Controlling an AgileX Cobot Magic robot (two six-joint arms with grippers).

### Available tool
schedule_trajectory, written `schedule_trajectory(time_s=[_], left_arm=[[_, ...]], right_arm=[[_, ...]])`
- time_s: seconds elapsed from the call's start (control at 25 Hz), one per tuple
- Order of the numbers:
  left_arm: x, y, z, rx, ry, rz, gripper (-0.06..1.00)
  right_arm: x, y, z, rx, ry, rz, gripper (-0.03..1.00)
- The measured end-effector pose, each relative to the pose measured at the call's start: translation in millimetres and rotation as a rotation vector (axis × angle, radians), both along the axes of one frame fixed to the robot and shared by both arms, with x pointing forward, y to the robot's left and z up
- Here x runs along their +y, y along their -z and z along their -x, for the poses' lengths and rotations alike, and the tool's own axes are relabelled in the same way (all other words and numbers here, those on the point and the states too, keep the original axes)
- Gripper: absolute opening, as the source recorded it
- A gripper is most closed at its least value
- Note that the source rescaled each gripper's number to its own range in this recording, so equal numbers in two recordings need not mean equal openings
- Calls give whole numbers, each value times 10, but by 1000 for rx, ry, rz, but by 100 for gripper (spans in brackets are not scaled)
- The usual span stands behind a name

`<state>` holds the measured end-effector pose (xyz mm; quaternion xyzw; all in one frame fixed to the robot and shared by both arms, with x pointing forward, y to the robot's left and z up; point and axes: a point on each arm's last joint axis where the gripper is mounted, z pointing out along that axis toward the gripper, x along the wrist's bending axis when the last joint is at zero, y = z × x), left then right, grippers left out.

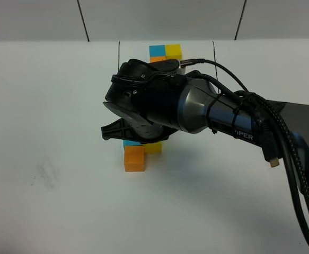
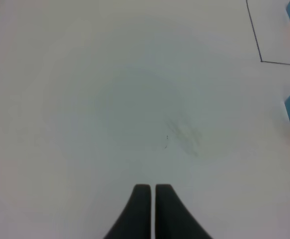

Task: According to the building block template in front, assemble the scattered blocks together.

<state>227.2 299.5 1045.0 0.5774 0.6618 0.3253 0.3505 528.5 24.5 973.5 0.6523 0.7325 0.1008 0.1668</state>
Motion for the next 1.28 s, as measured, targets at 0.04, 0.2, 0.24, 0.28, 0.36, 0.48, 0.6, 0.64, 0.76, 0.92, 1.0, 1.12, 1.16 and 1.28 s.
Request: schedule_trajectory(time_s=[0.04, 0.2, 0.24, 0.28, 0.36, 0.48, 0.6, 0.64, 0.76, 0.92, 1.0, 1.12, 1.16, 1.28], left_arm=[[0, 0, 0, 0, 0, 0, 0], [0, 0, 0, 0, 0, 0, 0], [0, 0, 0, 0, 0, 0, 0], [0, 0, 0, 0, 0, 0, 0], [0, 0, 0, 0, 0, 0, 0], [0, 0, 0, 0, 0, 0, 0], [0, 0, 0, 0, 0, 0, 0], [0, 0, 0, 0, 0, 0, 0], [0, 0, 0, 0, 0, 0, 0], [0, 0, 0, 0, 0, 0, 0], [0, 0, 0, 0, 0, 0, 0], [0, 0, 0, 0, 0, 0, 0], [0, 0, 0, 0, 0, 0, 0], [0, 0, 0, 0, 0, 0, 0]], right_arm=[[-11, -12, -31, -29, -49, 31, 0], [-139, -103, -170, -82, -216, 150, 0], [-190, -135, -208, -85, -238, 169, 0], [-247, -171, -250, -88, -252, 185, 0], [-382, -220, -349, -84, -264, 217, 0], [-600, -255, -478, -51, -278, 280, 0], [-788, -280, -558, -4, -290, 342, 0], [-848, -295, -580, 9, -285, 355, 0], [-1011, -340, -644, 32, -270, 376, 0], [-1281, -401, -698, 48, -246, 388, 0], [-1436, -427, -687, 51, -235, 387, 0], [-1688, -468, -630, 55, -213, 383, 0], [-1761, -456, -595, 65, -208, 384, 0], [-2002, -471, -463, 81, -179, 384, 0]])
